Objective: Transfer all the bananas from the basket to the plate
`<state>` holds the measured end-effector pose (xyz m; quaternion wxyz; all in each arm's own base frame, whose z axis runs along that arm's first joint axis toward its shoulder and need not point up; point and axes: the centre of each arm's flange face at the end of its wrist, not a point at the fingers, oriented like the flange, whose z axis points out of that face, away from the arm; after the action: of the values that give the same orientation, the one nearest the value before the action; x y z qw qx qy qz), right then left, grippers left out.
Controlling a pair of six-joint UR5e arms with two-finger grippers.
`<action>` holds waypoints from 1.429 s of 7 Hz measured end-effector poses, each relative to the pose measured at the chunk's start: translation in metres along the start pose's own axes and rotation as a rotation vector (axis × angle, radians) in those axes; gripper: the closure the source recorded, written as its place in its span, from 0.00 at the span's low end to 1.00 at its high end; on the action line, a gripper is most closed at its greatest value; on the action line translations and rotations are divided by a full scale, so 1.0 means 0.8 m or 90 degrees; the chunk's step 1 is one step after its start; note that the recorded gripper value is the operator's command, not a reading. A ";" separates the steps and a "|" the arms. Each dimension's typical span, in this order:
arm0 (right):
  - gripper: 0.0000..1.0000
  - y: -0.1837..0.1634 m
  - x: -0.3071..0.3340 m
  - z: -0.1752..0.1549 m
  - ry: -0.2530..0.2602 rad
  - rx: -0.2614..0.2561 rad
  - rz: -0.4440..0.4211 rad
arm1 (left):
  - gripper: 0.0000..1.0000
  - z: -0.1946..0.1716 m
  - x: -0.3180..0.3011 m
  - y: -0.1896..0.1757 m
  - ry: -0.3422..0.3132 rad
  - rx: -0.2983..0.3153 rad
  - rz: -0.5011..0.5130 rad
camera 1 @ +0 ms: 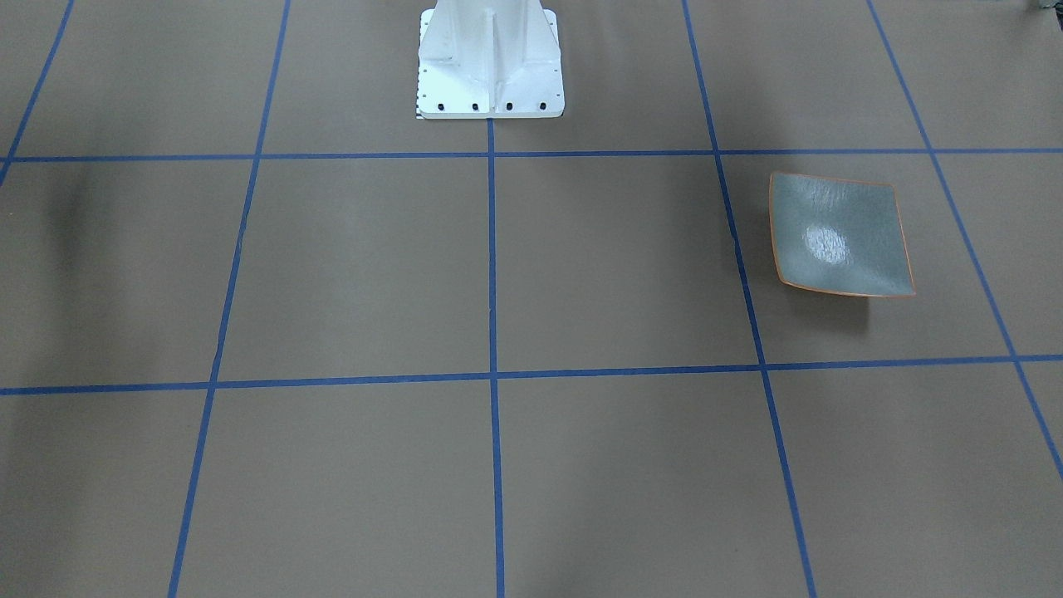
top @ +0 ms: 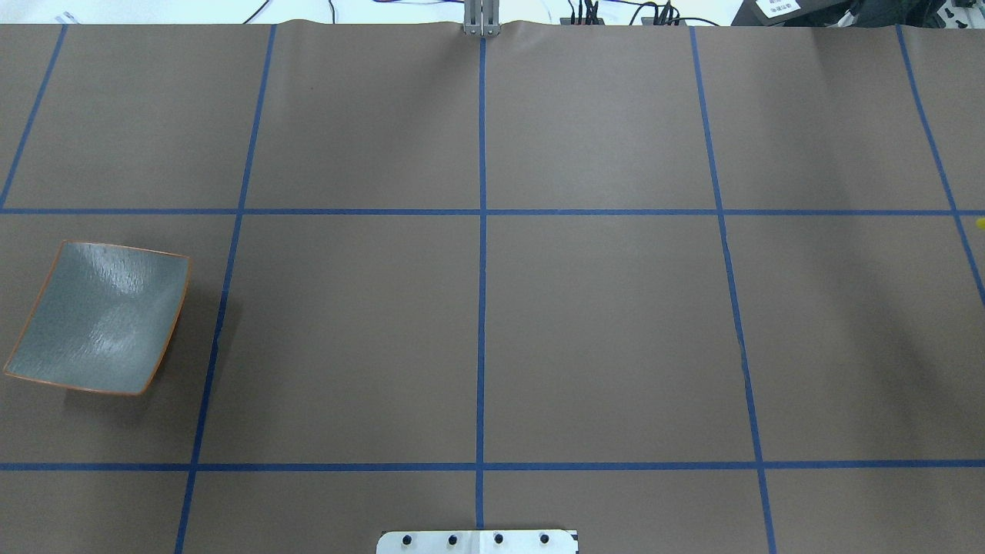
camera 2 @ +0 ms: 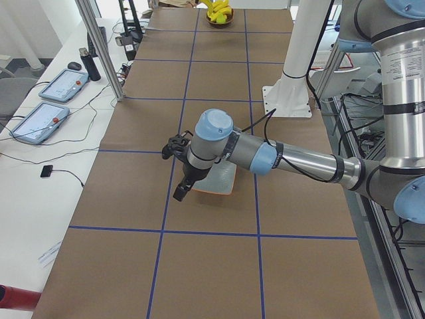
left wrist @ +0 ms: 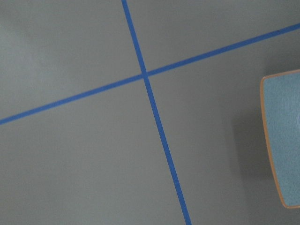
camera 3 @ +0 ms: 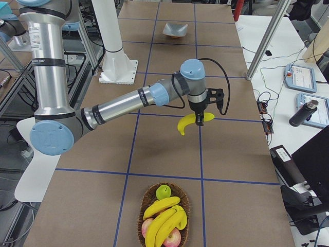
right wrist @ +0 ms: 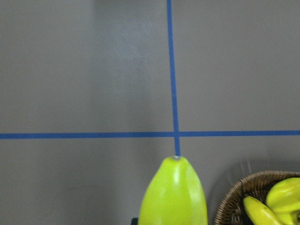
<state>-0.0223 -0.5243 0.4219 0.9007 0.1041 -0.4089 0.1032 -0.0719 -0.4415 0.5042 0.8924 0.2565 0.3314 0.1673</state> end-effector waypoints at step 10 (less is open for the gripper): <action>1.00 0.017 -0.433 -0.022 -0.131 -0.072 0.298 | 0.00 0.008 0.383 -0.298 0.346 0.114 -0.116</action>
<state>-0.2365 -0.5418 0.1497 0.8103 -0.0337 -0.5165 0.2749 0.1853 -0.4940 0.2175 0.7559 0.2495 0.5934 0.1190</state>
